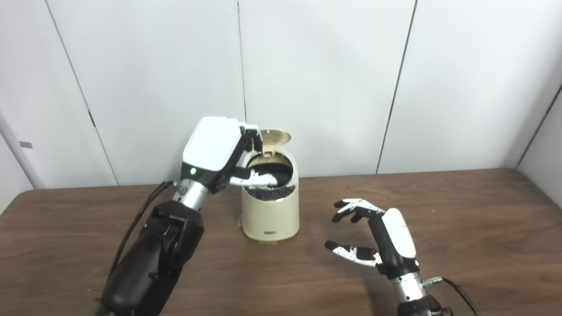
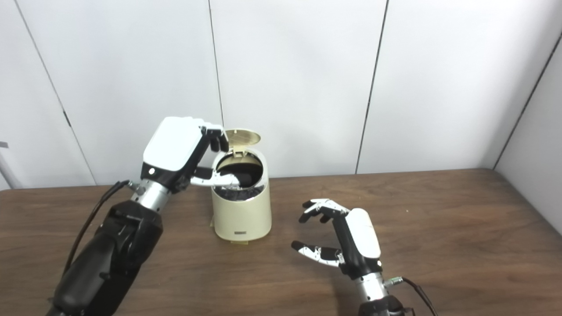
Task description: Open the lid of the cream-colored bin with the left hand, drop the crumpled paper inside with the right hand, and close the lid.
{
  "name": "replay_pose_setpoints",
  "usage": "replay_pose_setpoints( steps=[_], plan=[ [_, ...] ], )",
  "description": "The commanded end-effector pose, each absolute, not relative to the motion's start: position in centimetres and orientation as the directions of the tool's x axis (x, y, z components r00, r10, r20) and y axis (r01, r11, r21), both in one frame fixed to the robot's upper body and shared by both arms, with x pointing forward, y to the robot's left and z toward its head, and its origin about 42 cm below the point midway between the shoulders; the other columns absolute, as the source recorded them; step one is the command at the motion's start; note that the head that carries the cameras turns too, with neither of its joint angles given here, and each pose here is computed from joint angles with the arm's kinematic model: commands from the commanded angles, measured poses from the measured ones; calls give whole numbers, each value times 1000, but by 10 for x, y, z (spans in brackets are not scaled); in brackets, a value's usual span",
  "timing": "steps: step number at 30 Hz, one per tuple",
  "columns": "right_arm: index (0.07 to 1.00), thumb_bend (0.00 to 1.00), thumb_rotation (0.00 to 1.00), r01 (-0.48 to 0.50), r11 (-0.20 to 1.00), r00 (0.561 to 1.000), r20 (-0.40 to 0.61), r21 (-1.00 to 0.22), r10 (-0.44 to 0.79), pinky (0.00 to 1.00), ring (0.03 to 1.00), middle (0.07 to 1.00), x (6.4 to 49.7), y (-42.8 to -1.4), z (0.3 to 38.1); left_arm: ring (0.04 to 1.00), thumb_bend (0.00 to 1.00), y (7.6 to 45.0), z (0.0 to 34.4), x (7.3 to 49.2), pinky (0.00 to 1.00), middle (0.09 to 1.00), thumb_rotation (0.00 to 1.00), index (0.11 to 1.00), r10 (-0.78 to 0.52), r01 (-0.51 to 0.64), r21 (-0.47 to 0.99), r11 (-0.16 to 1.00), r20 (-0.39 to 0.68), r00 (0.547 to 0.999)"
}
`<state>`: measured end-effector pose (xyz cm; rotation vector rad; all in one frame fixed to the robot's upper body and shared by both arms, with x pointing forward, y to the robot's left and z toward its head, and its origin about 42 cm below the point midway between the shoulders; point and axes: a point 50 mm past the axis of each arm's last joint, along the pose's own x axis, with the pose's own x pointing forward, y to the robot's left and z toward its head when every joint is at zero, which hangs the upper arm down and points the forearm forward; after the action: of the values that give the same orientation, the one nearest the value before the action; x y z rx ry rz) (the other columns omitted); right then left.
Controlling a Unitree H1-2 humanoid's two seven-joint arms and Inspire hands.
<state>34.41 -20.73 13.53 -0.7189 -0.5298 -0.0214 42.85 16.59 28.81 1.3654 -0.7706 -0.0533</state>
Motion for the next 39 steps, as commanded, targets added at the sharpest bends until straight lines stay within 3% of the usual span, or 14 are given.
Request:
replay_pose_setpoints(
  steps=[1,7,11,15,19,22,26,29,31,36,39],
  plan=[
    [496,484,142,155,767,903,404,-622,145,487,609,684,331,-206,111,577,895,166,311,431,611,467,838,512,-486,-470,852,231,520,702],
    [496,484,142,156,770,901,409,-618,145,486,606,681,331,-204,113,614,911,170,292,429,654,501,872,534,-545,-449,885,121,437,716],
    [496,484,143,157,770,901,408,-618,143,502,618,680,331,-204,114,621,911,172,283,428,650,527,890,535,-543,-445,887,121,435,719],
    [496,483,143,165,765,897,417,-623,146,506,620,674,332,-205,113,584,867,173,287,427,650,497,872,509,-536,-499,844,197,519,666],
    [496,483,145,161,767,901,410,-621,143,510,628,677,332,-204,113,461,811,173,291,428,625,456,842,483,-511,-559,776,293,621,594],
    [496,483,144,158,765,903,404,-624,143,503,623,679,332,-204,113,463,827,173,292,431,563,497,771,543,-482,-567,751,339,656,580],
    [496,484,143,160,769,902,408,-619,140,497,615,677,333,-203,112,653,859,172,293,432,556,724,717,766,-474,-557,758,341,650,595],
    [496,484,144,162,769,901,410,-619,140,496,614,676,333,-203,112,790,862,171,295,432,683,853,709,909,-474,-538,773,336,632,613],
    [496,484,143,163,768,901,411,-620,141,497,614,675,333,-203,112,856,863,171,296,432,757,899,704,957,-474,-528,781,335,624,622],
    [495,484,142,158,769,899,413,-619,148,501,615,675,333,-203,112,914,860,170,296,432,825,938,712,996,-472,-507,802,315,596,649],
    [495,483,142,157,769,900,410,-620,147,502,618,676,333,-203,112,964,885,169,294,435,918,950,740,1000,-465,-459,844,276,535,705]
  ],
)
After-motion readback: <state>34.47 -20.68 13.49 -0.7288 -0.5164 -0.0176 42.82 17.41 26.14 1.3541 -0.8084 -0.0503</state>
